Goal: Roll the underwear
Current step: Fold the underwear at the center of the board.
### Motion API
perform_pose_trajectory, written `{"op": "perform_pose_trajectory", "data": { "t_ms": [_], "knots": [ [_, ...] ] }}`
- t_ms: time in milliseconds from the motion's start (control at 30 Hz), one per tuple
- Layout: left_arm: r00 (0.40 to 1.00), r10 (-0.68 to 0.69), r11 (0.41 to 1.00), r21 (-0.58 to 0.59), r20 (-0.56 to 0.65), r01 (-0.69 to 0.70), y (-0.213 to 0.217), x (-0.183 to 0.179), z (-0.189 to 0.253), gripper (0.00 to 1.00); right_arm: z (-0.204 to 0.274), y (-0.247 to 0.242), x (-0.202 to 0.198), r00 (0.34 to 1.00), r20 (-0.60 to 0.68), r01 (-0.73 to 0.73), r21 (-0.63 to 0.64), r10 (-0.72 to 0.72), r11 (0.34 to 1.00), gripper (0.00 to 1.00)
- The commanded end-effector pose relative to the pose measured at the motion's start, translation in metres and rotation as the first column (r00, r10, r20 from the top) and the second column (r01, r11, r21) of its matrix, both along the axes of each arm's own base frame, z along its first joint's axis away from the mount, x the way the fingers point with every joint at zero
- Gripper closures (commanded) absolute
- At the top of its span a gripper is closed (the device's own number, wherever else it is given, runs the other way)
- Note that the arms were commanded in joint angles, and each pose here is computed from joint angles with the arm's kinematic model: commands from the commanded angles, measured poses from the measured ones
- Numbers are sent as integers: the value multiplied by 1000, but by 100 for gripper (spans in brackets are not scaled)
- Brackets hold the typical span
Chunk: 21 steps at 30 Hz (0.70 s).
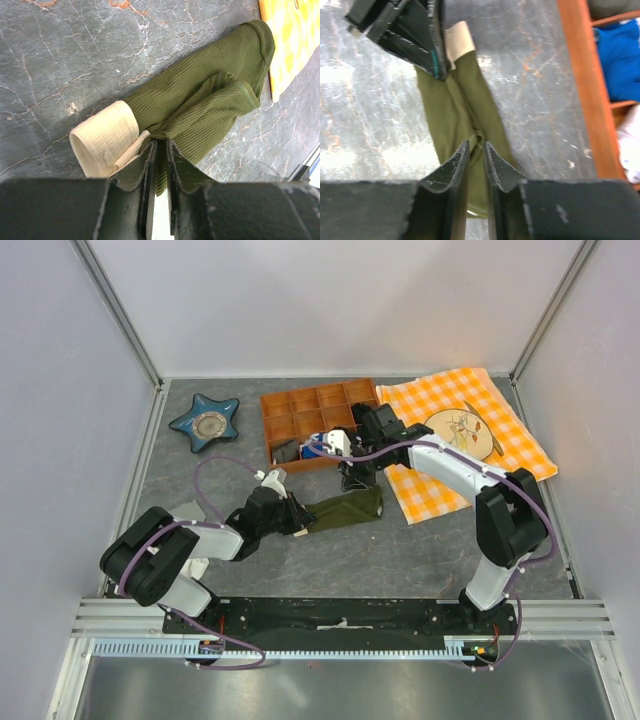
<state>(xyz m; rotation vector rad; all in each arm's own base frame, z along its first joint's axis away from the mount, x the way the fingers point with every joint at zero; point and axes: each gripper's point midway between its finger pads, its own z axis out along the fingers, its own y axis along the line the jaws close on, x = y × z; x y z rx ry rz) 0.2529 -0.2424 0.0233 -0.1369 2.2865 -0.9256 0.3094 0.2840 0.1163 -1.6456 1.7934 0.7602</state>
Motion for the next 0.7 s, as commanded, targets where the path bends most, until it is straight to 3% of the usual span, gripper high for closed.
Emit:
{"op": "perform_pose_trajectory", "data": {
  "t_ms": [0, 67, 233, 433, 667],
  "knots": [
    [986, 49, 990, 139, -162, -26, 29, -28, -44, 79, -30, -2, -42, 972, -203, -122, -6, 118, 992, 81],
    [985, 50, 990, 138, -165, -27, 29, -28, -45, 79, -41, -1, -42, 960, -251, -137, -28, 126, 990, 86],
    [985, 50, 991, 133, -168, -28, 29, -30, -46, 78, -60, 0, -41, 954, -285, -119, -78, 92, 990, 89],
    [985, 48, 991, 132, -167, -26, 29, -30, -46, 78, -84, -3, -2, 967, -209, 105, -186, -143, 977, 89],
    [983, 51, 990, 141, -175, -27, 32, -33, -50, 77, -108, -17, 20, 950, -150, 223, -293, -275, 930, 86]
  ]
}}
